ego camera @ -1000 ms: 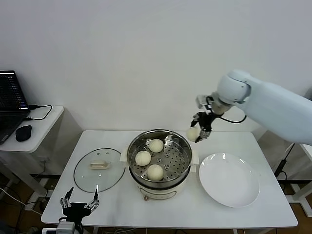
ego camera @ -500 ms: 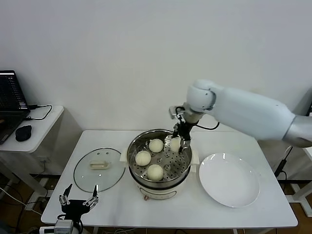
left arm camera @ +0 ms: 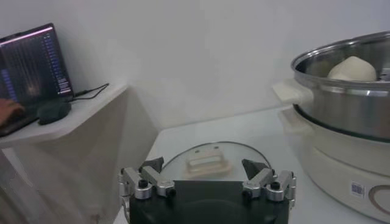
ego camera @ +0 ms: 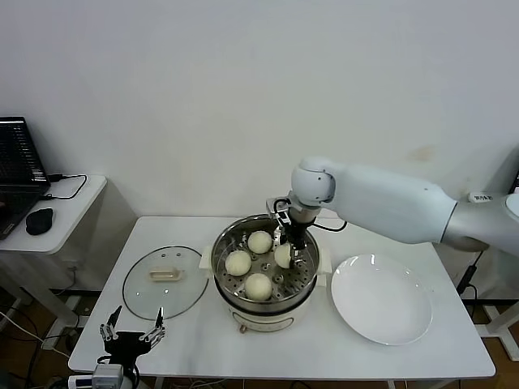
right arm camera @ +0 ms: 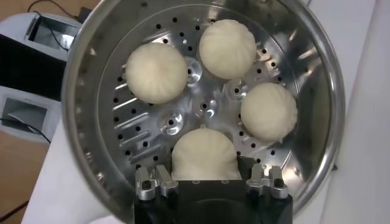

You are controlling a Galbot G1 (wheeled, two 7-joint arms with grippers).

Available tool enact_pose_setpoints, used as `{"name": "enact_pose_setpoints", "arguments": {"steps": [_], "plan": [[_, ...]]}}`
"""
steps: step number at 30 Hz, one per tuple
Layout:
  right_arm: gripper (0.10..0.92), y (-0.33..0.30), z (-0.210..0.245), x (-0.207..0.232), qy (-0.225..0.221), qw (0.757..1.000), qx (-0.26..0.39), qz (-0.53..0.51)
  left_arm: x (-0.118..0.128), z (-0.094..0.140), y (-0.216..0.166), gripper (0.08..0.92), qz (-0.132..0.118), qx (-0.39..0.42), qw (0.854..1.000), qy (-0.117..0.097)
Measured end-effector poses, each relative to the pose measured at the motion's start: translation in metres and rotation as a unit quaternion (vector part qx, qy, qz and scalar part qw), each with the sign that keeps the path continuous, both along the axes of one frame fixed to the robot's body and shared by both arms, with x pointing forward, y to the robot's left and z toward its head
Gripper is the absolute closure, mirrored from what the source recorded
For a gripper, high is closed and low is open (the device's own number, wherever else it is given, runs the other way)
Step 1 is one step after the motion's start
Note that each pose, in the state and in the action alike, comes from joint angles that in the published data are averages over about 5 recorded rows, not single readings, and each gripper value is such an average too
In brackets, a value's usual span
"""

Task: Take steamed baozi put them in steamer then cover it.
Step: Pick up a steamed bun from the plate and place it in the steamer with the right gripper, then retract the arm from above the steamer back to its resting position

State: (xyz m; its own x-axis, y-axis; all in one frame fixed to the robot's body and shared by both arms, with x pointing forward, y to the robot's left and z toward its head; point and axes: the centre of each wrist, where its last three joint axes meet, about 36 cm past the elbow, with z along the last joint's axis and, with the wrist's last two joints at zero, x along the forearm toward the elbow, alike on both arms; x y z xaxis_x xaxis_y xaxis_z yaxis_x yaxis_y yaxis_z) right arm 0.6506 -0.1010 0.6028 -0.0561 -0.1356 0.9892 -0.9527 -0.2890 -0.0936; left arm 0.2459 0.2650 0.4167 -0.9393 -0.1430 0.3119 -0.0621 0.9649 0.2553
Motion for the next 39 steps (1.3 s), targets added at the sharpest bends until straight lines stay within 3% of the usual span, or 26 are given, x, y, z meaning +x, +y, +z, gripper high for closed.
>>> {"name": "enact_pose_setpoints", "arguments": {"steps": [4, 11, 21, 28, 34, 39], "plan": [[0.351, -0.001, -0.004, 0.0, -0.002, 1.0, -0.003, -0.003, 0.001, 0.0, -0.001, 0.177, -0.001, -0.001, 1.0, -0.001], [0.211, -0.003, -0.005, -0.001, -0.005, 1.0, 0.001, -0.011, 0.0, 0.0, -0.003, 0.177, -0.002, -0.003, 1.0, 0.0], [0.199, -0.027, 0.029, -0.003, -0.019, 0.999, 0.034, -0.028, -0.001, 0.003, -0.003, 0.177, -0.008, -0.004, 1.0, -0.003], [0.2, -0.073, 0.066, -0.014, -0.041, 0.992, 0.109, -0.057, 0.001, 0.008, -0.004, 0.177, -0.021, -0.007, 1.0, -0.014], [0.2, -0.12, 0.078, -0.03, -0.106, 0.964, 0.223, -0.101, 0.007, 0.004, -0.005, 0.177, -0.028, -0.017, 0.999, -0.026], [0.2, -0.155, 0.077, -0.046, -0.184, 0.911, 0.329, -0.167, 0.01, -0.004, -0.008, 0.177, -0.034, -0.022, 0.999, -0.034]]}}
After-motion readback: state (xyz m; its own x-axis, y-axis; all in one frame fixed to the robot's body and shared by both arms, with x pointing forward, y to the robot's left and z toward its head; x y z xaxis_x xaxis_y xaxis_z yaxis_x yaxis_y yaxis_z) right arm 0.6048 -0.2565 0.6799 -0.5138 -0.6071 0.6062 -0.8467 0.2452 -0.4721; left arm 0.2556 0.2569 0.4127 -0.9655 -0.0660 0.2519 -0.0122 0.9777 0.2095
